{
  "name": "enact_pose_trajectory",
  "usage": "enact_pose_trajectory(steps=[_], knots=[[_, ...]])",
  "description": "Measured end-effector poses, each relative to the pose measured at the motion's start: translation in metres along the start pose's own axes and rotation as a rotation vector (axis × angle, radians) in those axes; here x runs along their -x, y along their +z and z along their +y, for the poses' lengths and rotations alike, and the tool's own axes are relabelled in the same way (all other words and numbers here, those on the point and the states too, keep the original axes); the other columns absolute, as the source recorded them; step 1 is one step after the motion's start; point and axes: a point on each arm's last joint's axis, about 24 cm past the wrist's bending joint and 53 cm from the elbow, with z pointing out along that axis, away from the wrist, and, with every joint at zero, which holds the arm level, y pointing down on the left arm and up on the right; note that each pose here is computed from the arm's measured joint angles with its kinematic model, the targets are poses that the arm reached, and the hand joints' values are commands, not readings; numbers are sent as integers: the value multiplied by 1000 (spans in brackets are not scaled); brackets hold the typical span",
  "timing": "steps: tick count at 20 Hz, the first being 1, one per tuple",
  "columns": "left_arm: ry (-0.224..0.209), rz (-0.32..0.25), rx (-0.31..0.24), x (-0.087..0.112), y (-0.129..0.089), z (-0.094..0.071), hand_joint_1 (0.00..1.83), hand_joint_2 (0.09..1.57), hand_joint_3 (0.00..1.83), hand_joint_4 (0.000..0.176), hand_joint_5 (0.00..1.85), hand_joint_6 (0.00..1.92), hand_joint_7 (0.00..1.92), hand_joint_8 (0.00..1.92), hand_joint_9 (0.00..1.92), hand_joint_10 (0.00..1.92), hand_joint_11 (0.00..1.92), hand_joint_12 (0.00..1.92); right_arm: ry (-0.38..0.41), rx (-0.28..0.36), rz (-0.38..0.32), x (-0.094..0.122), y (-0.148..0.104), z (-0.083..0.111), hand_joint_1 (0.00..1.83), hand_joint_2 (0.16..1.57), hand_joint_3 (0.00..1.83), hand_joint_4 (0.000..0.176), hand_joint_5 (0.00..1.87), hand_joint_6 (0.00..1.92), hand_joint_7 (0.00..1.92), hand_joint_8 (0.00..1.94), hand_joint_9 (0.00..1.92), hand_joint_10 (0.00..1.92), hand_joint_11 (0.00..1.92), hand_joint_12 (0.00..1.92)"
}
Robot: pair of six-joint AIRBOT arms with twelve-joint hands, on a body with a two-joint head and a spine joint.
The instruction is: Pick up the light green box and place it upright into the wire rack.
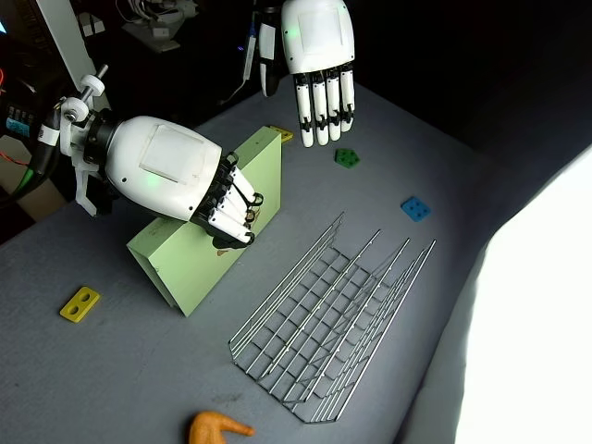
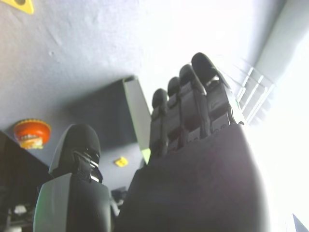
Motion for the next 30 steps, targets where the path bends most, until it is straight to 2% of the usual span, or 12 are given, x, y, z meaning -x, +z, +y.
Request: enact_pose_trajectory(steps=[5,6,10,14,15,21,22,24,26,27,28,30], knots=[[1,5,4,-2,1,2,412,1253,3,0,236,1,238,1,239,1,0,740,22,-12,-16,21,-5,-8,1368,1148,0,0,920,942,967,1101,751,1455,401,1752],[-1,10,3,-3,1,1,395,1255,3,0,226,1,233,2,242,2,0,747,2,-10,-24,30,-6,-4,1362,1160,1,0,921,929,926,1177,717,1490,366,1771],[-4,10,4,-4,1,3,420,1258,3,0,204,1,220,0,233,0,0,719,-2,8,-50,52,-7,12,1360,1164,1,0,937,906,912,1210,697,1503,350,1784],[-5,13,7,-5,1,4,401,1258,2,0,214,0,241,1,239,0,0,720,-29,27,-107,81,-10,26,1363,1156,0,0,934,934,933,1159,725,1471,376,1760],[-4,13,7,-5,1,4,392,1261,3,0,208,0,238,0,246,3,0,711,-23,25,-109,83,-10,25,1358,1167,3,0,920,966,902,1209,697,1494,363,1775],[-4,13,7,-5,1,4,395,1238,0,0,228,6,252,2,260,5,0,743,-14,35,-166,112,-9,30,1360,1160,0,0,1004,807,906,1238,686,1538,325,1881],[-4,13,6,-5,1,3,364,1245,0,0,234,6,257,2,262,4,0,774,-21,40,-179,117,-10,32,1354,1177,1,0,934,947,867,1269,672,1518,328,1864],[-4,13,7,-5,1,4,331,1252,2,0,211,0,244,0,256,0,0,770,-37,61,-214,128,-13,40,1353,1179,0,0,904,1047,853,1241,695,1484,398,1800],[-4,13,7,-5,1,4,344,1232,0,0,183,1,213,0,206,2,0,684,-39,76,-236,136,-14,45,1350,1188,2,0,871,1065,830,1302,697,1493,445,1748],[0,12,8,-5,1,3,284,1243,1,0,158,2,191,1,176,3,0,581,-34,75,-235,137,-13,44,1228,1180,0,0,902,1044,827,1339,670,1381,411,1768],[-1,13,6,-5,1,3,284,1243,1,0,158,2,191,1,176,3,0,581,-31,74,-232,137,-13,45,1228,1180,0,0,902,1044,827,1339,670,1381,411,1768],[-1,13,7,-6,1,3,95,1253,2,0,84,0,115,0,107,0,0,360,-15,73,-241,141,-10,42,1202,1174,0,0,940,1004,818,1351,671,1372,383,1825]])
